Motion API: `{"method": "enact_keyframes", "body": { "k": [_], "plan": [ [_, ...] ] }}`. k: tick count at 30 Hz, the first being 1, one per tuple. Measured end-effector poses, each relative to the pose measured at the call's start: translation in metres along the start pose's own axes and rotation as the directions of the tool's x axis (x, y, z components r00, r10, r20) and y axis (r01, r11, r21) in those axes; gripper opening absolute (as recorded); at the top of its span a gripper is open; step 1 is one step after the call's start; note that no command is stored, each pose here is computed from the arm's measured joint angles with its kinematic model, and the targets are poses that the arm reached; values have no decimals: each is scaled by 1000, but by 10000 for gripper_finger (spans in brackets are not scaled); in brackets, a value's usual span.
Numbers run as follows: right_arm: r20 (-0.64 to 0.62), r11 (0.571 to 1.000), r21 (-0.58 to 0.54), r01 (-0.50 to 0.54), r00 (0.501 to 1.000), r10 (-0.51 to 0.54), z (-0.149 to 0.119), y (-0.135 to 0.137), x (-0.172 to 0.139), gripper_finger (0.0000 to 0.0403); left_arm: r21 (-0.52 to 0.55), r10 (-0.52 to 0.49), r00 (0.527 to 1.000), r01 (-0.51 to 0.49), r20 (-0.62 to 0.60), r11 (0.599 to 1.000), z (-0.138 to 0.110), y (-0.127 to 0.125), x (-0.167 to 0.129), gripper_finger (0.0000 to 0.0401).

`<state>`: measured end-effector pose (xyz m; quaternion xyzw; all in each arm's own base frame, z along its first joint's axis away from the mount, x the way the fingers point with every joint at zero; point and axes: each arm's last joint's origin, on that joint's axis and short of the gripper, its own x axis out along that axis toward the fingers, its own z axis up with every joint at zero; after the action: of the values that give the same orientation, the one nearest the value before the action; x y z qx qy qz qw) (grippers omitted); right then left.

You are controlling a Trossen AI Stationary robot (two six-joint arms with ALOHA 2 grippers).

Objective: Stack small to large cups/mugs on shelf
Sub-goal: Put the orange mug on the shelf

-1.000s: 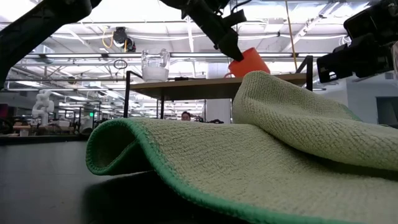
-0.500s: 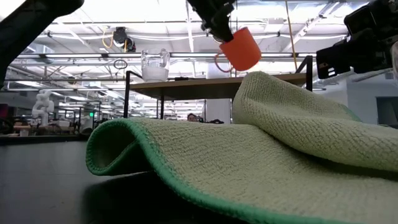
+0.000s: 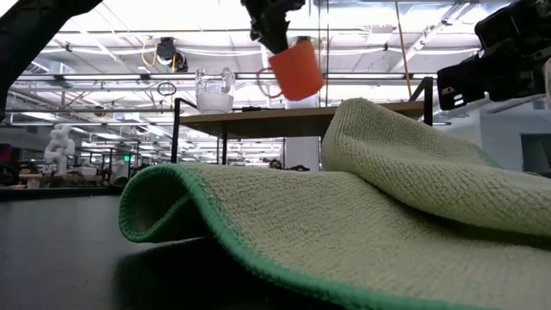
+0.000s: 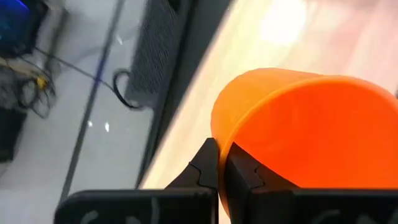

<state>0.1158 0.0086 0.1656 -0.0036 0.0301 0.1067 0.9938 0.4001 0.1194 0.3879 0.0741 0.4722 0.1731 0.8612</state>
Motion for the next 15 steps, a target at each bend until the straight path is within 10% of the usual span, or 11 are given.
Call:
{"method": "enact_keyframes", "body": {
  "k": [15],
  "plan": [
    [35, 1000, -6, 1, 999, 0, 3, 0, 0, 0, 29, -90, 986, 95, -141, 995, -14, -8, -2, 4]
  ]
}}
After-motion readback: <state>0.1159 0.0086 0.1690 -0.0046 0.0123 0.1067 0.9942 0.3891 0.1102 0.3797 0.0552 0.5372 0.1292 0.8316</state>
